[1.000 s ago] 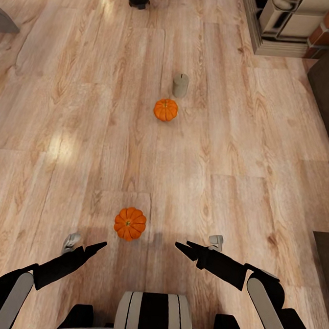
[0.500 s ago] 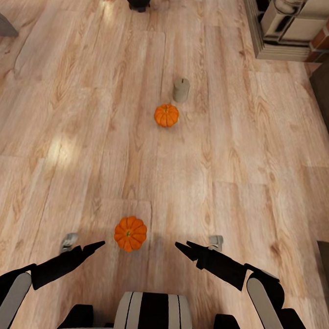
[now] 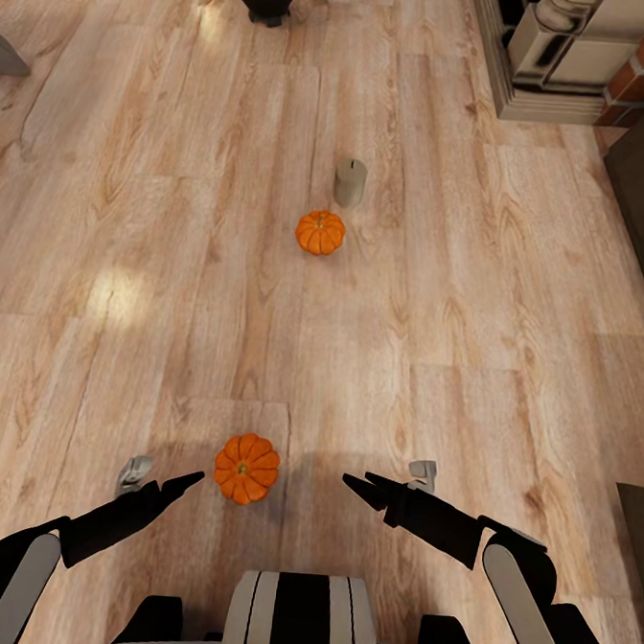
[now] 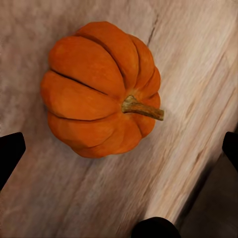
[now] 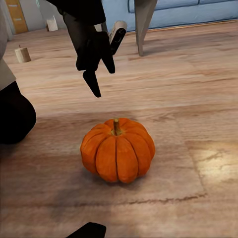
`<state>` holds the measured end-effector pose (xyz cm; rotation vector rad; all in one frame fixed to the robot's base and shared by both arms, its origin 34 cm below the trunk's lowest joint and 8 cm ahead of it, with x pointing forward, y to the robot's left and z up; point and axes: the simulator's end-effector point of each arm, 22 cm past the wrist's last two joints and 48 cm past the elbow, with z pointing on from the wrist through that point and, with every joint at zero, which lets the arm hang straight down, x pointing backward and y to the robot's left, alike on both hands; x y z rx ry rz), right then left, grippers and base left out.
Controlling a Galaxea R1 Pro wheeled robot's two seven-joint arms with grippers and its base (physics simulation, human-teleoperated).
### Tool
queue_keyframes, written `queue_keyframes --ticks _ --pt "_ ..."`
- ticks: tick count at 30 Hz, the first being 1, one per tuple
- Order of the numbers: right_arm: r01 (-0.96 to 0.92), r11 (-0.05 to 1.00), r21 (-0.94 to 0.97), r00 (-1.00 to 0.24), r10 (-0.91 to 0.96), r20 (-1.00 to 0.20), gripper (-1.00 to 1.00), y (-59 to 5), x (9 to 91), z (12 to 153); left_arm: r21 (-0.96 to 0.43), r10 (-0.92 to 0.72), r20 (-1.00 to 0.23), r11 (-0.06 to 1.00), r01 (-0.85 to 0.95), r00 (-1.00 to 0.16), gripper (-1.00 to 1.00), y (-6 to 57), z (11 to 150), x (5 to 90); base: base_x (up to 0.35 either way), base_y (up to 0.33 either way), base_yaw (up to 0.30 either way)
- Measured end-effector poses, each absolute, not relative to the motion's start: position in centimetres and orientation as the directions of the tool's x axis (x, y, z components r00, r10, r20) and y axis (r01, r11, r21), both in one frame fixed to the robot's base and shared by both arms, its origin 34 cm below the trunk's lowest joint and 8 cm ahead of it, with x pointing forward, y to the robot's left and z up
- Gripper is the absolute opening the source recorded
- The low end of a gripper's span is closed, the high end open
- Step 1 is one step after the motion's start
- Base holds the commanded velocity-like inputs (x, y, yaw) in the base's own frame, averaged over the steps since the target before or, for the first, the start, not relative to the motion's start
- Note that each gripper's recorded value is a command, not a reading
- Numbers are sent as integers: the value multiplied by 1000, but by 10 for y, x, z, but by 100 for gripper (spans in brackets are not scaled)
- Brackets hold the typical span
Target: Place each of the two pumpkins and all three candles from the living room inside a cabinet in the living room (use any cabinet), then make sure every cabinet is closed, and position the cauldron so it is next to a table in the living room.
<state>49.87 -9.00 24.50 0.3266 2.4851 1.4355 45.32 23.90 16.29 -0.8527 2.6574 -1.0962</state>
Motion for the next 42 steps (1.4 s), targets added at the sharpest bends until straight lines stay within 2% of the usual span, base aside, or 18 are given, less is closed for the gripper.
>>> queue_keyframes --ticks 18,24,31,42 --pt "104 466 879 -943 328 -63 100 -80 496 231 -658 -555 124 574 -487 -823 100 239 143 435 0 0 0" --pt "64 447 892 -930 351 -109 100 -74 532 234 -652 -557 135 573 -497 -819 100 240 138 431 0 0 0" --pt "62 425 903 -922 370 -111 100 -60 539 238 -657 -559 130 570 -493 -819 100 239 139 433 0 0 0" --pt "114 448 887 -923 378 -72 100 -56 531 217 -645 -559 147 571 -507 -816 100 240 127 424 0 0 0"
